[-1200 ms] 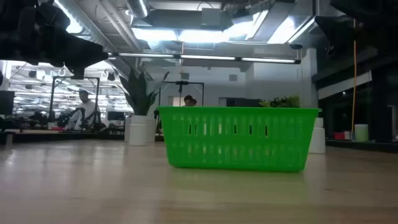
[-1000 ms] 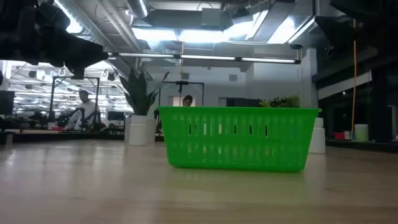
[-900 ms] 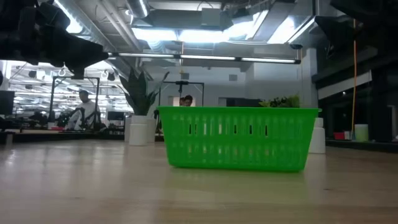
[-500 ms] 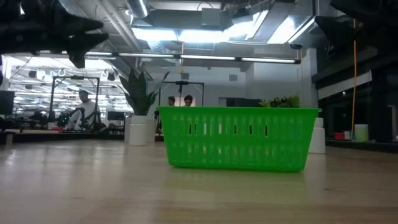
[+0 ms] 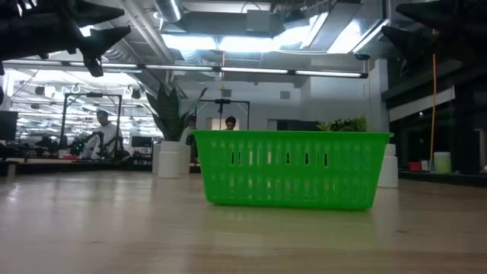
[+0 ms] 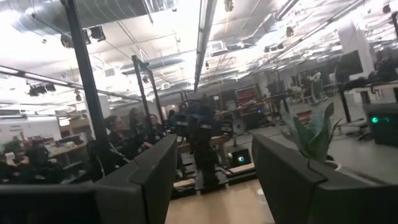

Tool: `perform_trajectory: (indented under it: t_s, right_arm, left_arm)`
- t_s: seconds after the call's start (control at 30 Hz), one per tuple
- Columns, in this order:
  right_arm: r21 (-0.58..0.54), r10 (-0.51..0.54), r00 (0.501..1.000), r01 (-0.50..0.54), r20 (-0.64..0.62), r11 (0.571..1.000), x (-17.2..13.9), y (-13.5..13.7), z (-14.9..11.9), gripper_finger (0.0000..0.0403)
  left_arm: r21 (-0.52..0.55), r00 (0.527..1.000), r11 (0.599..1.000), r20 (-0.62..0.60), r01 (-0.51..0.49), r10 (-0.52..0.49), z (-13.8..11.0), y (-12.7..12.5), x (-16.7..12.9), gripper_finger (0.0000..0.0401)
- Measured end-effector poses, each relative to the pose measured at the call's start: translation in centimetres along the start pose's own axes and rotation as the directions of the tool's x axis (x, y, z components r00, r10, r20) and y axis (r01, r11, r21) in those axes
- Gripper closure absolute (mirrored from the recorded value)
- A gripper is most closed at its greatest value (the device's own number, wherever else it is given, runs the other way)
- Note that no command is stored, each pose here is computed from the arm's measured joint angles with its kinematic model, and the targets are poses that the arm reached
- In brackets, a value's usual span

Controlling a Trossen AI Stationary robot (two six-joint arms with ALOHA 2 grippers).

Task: Pick and place pill bottles into a basket
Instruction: Put the white medicine bottle into the green basket

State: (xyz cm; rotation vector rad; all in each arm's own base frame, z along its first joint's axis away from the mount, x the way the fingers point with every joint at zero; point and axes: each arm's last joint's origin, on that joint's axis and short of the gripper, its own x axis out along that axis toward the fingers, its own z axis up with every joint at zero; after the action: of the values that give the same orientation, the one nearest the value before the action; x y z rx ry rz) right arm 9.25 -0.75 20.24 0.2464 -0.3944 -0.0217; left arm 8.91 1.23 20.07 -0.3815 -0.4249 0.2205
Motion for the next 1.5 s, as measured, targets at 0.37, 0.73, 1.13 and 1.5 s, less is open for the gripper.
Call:
perform_trajectory:
  t_s: [0.37,0.73,1.13,1.5]
  right_arm:
    - [0.006,-0.228,0.964,0.229,0.138,0.973,-0.1,-0.5,0.9,0.0192]
    - [-0.080,-0.318,0.948,0.315,-0.027,0.946,1.5,0.6,5.6,0.0192]
    - [-0.220,-0.458,0.573,0.437,-0.680,0.872,7.4,2.1,10.8,0.0164]
    - [-0.226,-0.329,0.121,0.509,-0.937,0.831,11.1,1.3,5.9,0.0049]
  left_arm:
    - [-0.031,0.952,0.958,0.107,-0.285,0.286,0.3,0.8,-0.1,0.0251]
    - [-0.043,0.944,0.951,0.114,-0.307,0.309,0.3,0.9,-0.1,0.0250]
    - [-0.029,0.944,0.945,0.048,-0.326,0.327,-0.5,1.1,0.2,0.0190]
    - [-0.067,0.942,0.940,-0.049,-0.334,0.331,-1.5,1.3,0.4,0.0148]
